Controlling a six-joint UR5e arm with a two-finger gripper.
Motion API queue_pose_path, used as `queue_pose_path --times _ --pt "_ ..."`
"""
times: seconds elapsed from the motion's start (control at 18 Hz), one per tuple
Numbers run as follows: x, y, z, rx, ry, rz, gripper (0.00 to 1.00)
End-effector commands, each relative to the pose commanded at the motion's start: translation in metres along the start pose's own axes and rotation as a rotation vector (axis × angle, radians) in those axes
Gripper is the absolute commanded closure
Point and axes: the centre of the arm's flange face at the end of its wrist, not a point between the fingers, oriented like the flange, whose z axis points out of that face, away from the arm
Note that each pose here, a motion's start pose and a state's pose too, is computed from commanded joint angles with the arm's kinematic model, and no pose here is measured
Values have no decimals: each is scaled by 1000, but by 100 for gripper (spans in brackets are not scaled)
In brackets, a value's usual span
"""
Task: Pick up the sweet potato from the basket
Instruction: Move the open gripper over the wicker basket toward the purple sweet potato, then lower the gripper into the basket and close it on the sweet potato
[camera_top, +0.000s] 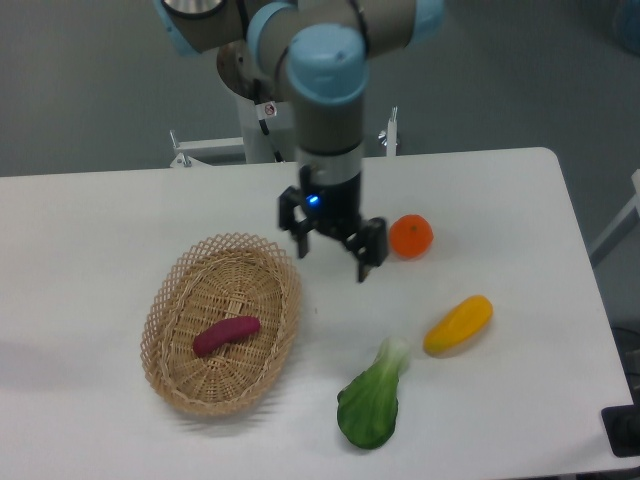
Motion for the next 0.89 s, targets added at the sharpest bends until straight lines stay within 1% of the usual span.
queue_pose_path --times 0.17,0.22,0.28,0.33,0.39,0.67,0.89 --pt "23 -20 38 -22 45 88 0" --pt "32 -29 48 -12 42 119 0" --pt "36 -32 54 -11 43 127 0" --pt "47 -39 70 -17 58 177 0" --pt "58 -43 99 -44 98 255 0" --pt "72 -49 132 -67 129 291 0" --pt "74 -50 135 -71 134 295 0"
